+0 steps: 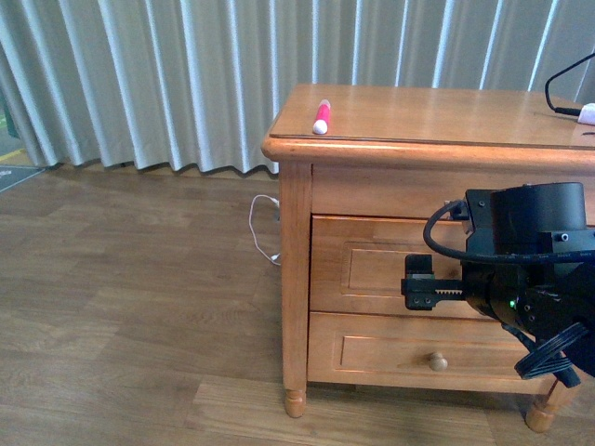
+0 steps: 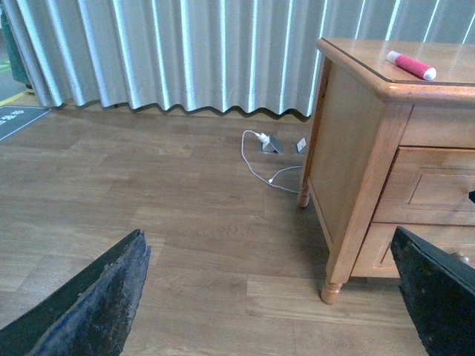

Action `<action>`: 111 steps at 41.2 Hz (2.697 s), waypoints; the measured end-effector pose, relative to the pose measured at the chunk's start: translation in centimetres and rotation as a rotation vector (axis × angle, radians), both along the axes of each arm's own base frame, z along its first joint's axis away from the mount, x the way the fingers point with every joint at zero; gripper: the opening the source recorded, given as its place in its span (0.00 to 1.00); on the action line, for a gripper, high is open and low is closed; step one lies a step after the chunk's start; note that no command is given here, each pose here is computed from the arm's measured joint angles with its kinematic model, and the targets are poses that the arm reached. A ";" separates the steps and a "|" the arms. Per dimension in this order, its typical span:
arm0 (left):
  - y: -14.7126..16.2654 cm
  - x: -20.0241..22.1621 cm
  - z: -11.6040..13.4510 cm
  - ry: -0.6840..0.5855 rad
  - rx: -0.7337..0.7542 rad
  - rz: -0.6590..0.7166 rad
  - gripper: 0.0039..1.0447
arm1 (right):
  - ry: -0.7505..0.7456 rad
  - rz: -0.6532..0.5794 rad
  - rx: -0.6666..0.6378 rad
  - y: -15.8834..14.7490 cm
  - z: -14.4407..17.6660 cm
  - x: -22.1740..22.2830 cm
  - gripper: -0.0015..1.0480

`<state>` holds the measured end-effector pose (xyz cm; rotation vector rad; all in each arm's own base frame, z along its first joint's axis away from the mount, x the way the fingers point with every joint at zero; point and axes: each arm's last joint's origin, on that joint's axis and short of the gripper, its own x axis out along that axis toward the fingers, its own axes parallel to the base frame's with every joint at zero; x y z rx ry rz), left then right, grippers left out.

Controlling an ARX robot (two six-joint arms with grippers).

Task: Place pink marker in drawer with both arms

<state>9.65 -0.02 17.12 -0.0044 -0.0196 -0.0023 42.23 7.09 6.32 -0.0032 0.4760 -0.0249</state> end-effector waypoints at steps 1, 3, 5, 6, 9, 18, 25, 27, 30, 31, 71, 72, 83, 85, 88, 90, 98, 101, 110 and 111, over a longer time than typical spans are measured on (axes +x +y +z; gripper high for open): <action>0.0 0.0 0.0 0.000 0.000 0.000 0.94 | 0.003 0.000 -0.002 0.0 -0.1 0.0 0.91; 0.0 0.0 0.0 0.000 0.000 0.000 0.94 | 0.008 -0.002 -0.004 -0.1 -0.2 0.1 0.91; 0.0 0.0 0.0 0.000 0.000 0.000 0.94 | 0.010 -0.005 -0.005 -0.2 -0.2 0.1 0.90; 0.0 0.0 0.0 0.000 0.000 0.000 0.94 | 0.010 -0.007 -0.007 -0.2 -0.2 0.1 0.88; 0.0 0.0 0.0 0.000 0.000 0.000 0.94 | 0.009 -0.012 -0.011 -0.2 -0.2 0.1 0.75; 0.0 0.0 0.0 0.000 0.000 0.000 0.94 | 0.005 -0.013 -0.015 -0.2 -0.2 0.1 0.39; 0.0 0.0 0.0 0.000 0.000 0.000 0.94 | 0.015 -0.012 -0.019 -0.1 -0.3 -0.3 0.23; 0.0 0.0 0.0 0.000 0.000 0.000 0.94 | 0.012 -0.007 -0.017 -0.1 -0.3 -0.7 0.23; 0.0 0.0 0.0 0.000 0.000 0.000 0.94 | 0.014 -0.003 -0.016 -0.3 -0.3 -1.8 0.23; 0.0 0.0 0.0 0.000 0.000 0.000 0.94 | 0.017 -0.001 -0.016 -0.3 -0.4 -2.3 0.23; 0.0 0.0 0.0 0.000 0.000 0.000 0.94 | 0.010 0.116 0.146 -6.7 14.5 -26.8 0.91; 0.0 0.0 0.0 0.000 0.000 0.000 0.94 | 0.009 0.122 0.147 -7.0 15.2 -27.3 0.91; 0.0 0.0 0.0 0.000 0.000 0.000 0.94 | 0.028 0.179 0.149 -6.7 18.0 -28.2 0.91; 0.0 0.0 0.0 0.000 0.000 0.000 0.94 | 0.037 0.191 0.156 -6.5 18.0 -28.1 0.91; 0.0 0.0 0.0 0.000 0.000 0.000 0.94 | 0.038 0.195 0.161 -6.4 18.0 -28.1 0.91; 0.0 0.0 0.0 0.000 0.000 0.000 0.94 | 0.038 0.193 0.163 -6.4 18.0 -28.1 0.91; -0.2 0.3 -0.4 0.052 -0.023 0.163 0.94 | 0.039 0.191 0.164 -6.4 18.0 -28.1 0.91; -1.0 0.7 -0.5 0.089 -0.022 0.239 0.94 | 0.039 0.191 0.164 -6.4 18.0 -28.1 0.91; -4.0 5.7 4.2 0.048 0.030 0.075 0.94 | 0.039 0.191 0.164 -6.4 18.0 -28.1 0.91; -4.3 6.4 4.6 0.045 0.039 0.065 0.94 | 0.039 0.191 0.164 -6.4 18.0 -28.1 0.91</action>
